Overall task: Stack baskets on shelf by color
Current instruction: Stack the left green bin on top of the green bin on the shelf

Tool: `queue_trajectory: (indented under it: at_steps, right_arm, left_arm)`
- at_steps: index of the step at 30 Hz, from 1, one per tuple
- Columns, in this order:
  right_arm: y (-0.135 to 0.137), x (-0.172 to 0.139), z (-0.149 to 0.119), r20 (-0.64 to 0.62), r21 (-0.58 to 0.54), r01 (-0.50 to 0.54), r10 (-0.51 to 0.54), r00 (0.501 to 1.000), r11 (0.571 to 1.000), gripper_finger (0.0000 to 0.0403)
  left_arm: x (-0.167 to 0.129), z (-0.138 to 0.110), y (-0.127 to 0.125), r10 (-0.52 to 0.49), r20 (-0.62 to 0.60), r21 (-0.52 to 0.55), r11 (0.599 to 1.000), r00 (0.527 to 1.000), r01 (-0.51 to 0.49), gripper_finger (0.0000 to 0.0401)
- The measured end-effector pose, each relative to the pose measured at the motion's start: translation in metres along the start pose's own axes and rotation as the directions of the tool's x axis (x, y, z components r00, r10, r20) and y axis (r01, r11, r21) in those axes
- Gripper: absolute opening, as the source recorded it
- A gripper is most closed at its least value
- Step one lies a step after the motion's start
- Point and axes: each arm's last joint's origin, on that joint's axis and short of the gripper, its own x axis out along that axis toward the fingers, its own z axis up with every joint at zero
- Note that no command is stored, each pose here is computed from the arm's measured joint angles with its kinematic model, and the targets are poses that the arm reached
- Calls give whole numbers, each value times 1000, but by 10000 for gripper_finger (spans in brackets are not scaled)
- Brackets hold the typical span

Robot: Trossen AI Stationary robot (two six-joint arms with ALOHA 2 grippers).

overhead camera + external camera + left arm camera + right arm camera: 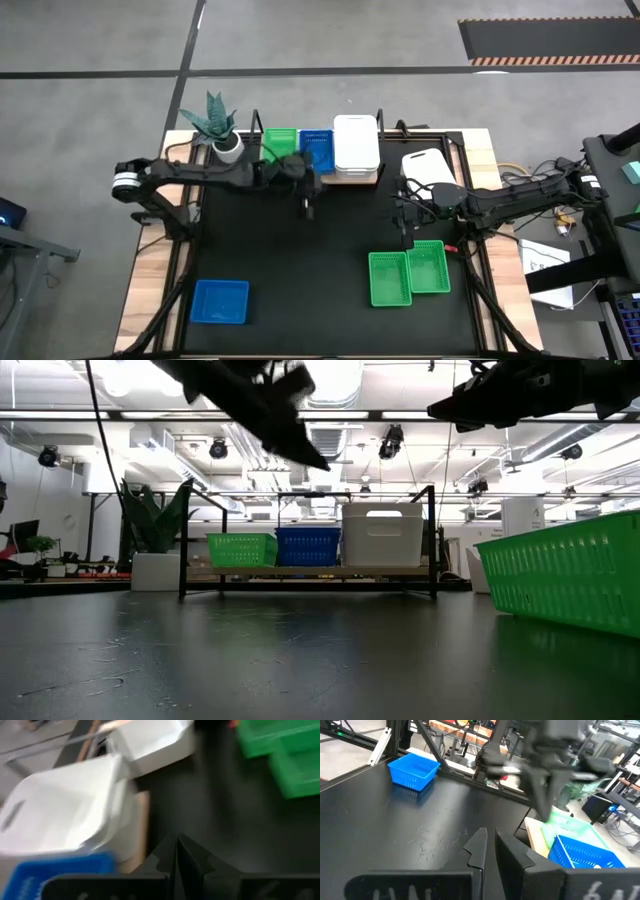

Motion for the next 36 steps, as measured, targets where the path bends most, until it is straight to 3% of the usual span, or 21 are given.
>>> queue_trajectory:
  at_steps: [9,17,21,28,36]
  right_arm:
    - [0,0,-1,-10,36,-4,4,1000,999,28]
    - [0,0,-1,-11,104,-4,5,1000,995,28]
    - [4,0,0,6,189,-56,56,998,980,28]
    - [24,-2,12,8,343,-202,212,977,917,28]
    - [46,-12,36,-233,442,-102,223,946,891,28]
  left_arm:
    - [-21,20,-87,-227,67,-14,973,972,228,0]
    - [-40,24,-137,-339,83,54,940,937,336,0]
    - [-45,25,-147,-318,84,73,947,944,313,0]
    - [-45,25,-148,-313,84,92,948,946,305,0]
    - [-45,24,-146,-271,76,159,953,959,257,0]
